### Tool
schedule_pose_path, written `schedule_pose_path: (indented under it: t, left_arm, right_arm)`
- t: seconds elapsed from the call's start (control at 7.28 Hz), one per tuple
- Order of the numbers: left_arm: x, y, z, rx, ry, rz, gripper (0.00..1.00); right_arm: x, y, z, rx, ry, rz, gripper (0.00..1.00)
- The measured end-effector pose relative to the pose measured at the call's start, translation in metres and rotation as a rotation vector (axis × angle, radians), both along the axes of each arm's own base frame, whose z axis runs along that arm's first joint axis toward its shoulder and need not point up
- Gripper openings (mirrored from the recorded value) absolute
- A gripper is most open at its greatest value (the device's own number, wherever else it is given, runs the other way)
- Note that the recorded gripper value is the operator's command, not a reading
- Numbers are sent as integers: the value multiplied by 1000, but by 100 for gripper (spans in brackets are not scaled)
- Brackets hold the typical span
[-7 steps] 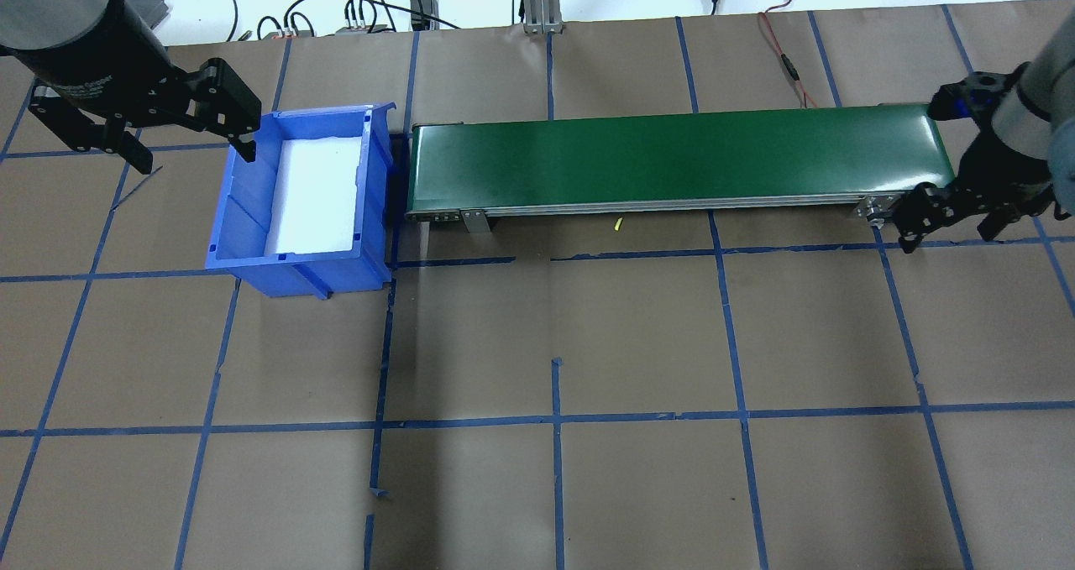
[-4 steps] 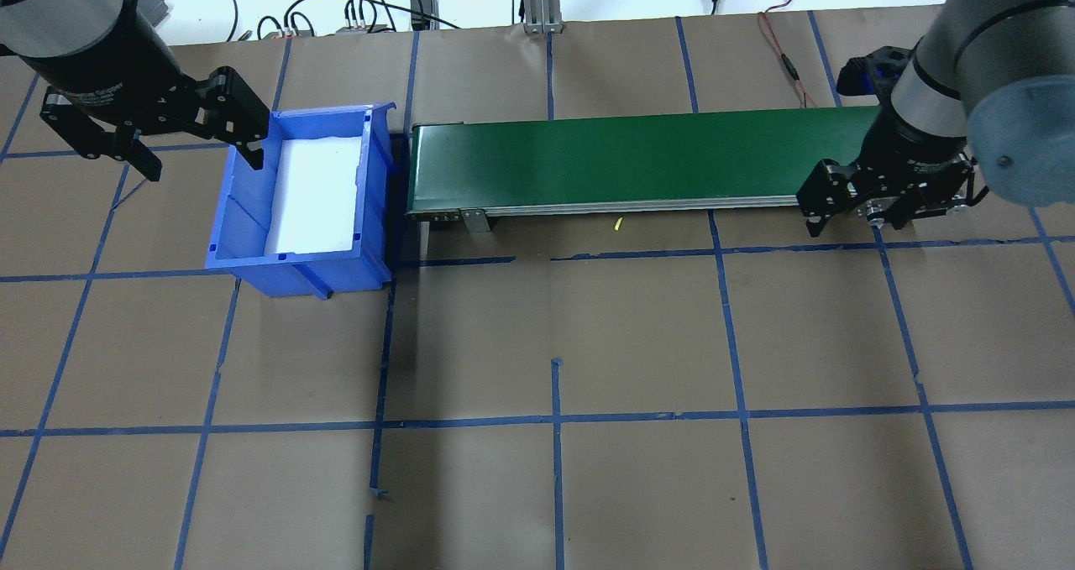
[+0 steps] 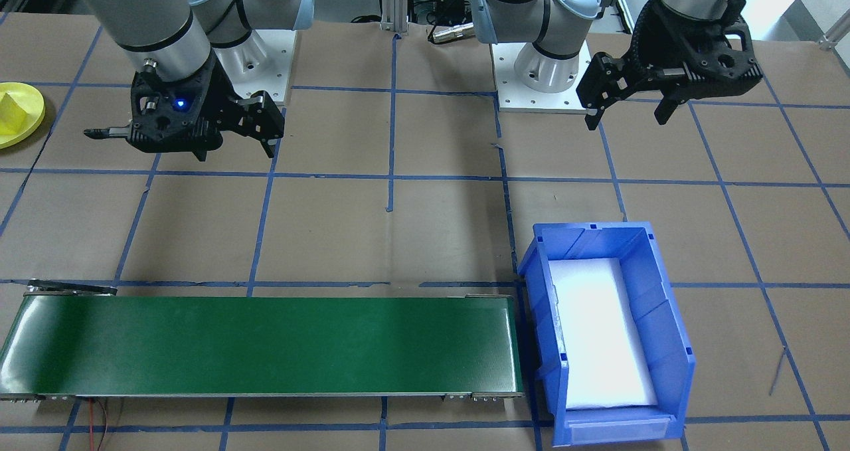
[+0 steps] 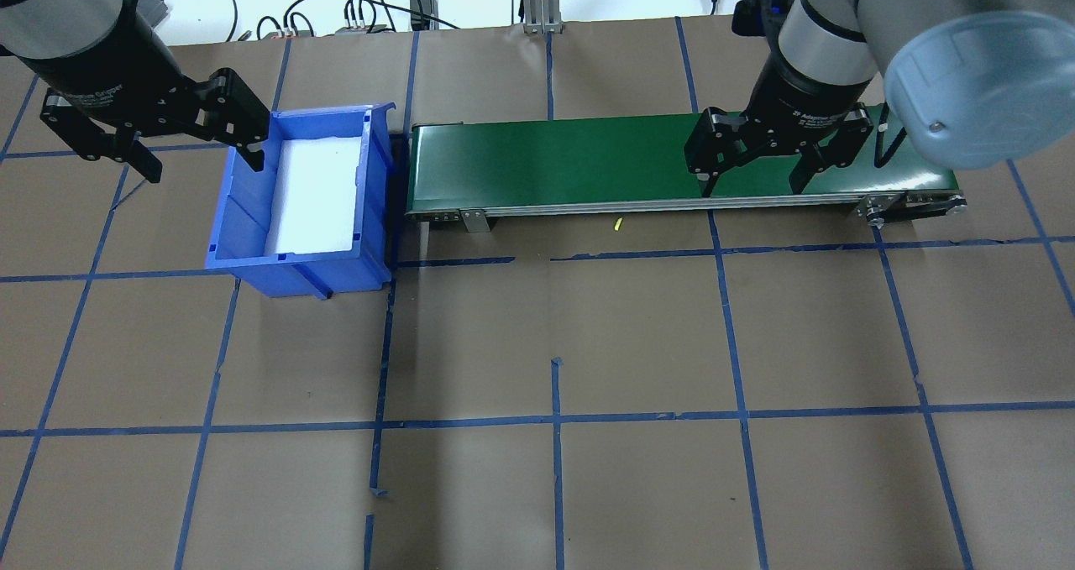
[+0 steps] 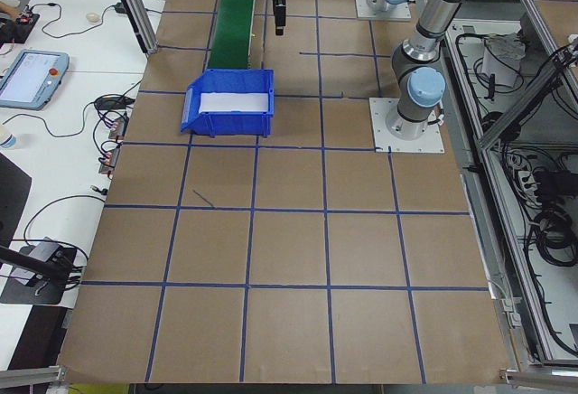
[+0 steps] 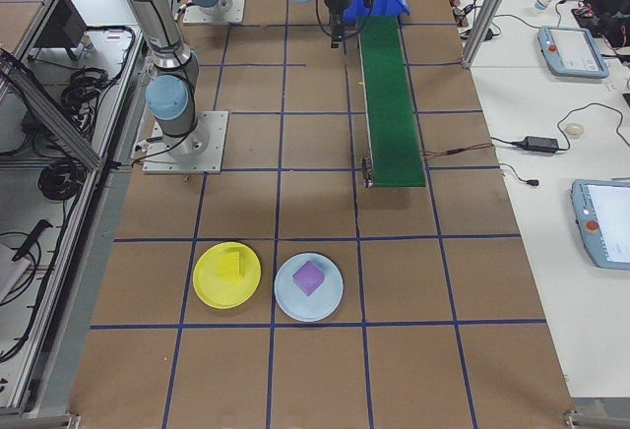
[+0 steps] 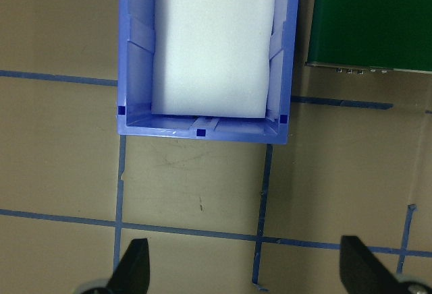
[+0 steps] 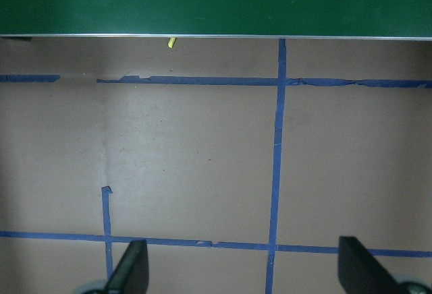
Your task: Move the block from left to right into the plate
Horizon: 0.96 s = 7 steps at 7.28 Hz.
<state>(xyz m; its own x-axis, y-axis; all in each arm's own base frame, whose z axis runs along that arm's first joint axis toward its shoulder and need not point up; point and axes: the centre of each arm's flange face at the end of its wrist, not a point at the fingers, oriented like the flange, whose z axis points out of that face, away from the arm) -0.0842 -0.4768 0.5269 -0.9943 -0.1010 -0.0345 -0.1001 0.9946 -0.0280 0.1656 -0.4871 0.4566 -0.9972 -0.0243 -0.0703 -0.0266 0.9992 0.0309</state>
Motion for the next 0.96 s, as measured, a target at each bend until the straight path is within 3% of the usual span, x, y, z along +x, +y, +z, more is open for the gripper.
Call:
schedule_pose_path:
  t: [0.55, 0.96]
  left_arm:
    - [0, 0, -1, 2, -4, 0, 100]
    - [0, 0, -1, 2, 1, 0, 100]
  right_arm:
    - [5, 12, 6, 34, 2, -8, 100]
    - [1, 14, 2, 50, 42, 7, 100]
